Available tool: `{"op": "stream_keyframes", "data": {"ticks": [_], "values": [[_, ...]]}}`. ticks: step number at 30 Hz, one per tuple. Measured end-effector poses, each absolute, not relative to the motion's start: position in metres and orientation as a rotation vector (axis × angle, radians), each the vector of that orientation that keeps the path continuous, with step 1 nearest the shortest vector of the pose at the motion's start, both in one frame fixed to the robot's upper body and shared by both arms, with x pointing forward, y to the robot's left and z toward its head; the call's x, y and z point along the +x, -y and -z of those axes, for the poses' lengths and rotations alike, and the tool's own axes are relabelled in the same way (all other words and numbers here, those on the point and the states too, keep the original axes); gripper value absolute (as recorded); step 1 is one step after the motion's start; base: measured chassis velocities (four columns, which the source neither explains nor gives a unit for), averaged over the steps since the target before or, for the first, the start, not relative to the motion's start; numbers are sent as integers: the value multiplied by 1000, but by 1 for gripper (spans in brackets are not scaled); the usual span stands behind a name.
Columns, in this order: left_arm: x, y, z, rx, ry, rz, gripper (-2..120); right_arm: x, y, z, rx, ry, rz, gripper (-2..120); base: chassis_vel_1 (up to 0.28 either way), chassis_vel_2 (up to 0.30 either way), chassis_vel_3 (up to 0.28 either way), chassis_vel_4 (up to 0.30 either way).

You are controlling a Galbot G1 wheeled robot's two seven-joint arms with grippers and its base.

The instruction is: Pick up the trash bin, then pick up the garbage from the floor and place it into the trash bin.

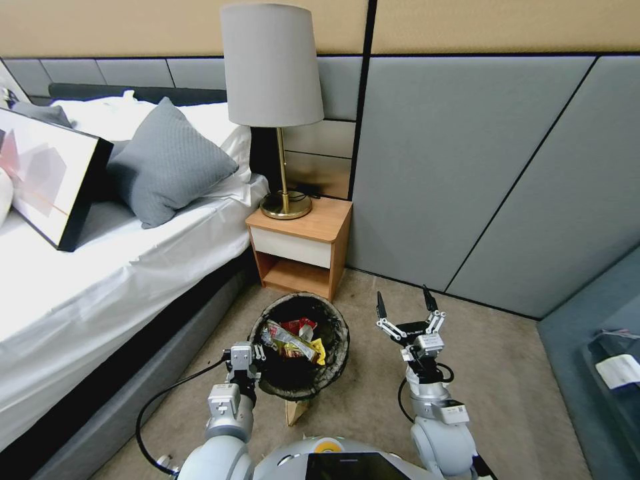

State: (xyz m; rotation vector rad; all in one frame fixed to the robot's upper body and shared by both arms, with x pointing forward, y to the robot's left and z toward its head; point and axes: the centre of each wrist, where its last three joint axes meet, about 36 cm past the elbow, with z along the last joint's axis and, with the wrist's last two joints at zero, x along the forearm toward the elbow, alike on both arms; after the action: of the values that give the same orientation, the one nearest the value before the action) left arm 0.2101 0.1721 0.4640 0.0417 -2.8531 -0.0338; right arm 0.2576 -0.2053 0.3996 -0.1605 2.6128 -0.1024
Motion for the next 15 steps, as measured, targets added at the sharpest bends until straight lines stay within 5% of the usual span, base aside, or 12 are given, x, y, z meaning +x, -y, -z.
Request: {"op": "stream_keyframes", "data": {"ticks": [15], "values": [[211,-172,-465,35,2857,33,0,259,205,-402,-158,-2612,97,100,61,61,65,77]]}}
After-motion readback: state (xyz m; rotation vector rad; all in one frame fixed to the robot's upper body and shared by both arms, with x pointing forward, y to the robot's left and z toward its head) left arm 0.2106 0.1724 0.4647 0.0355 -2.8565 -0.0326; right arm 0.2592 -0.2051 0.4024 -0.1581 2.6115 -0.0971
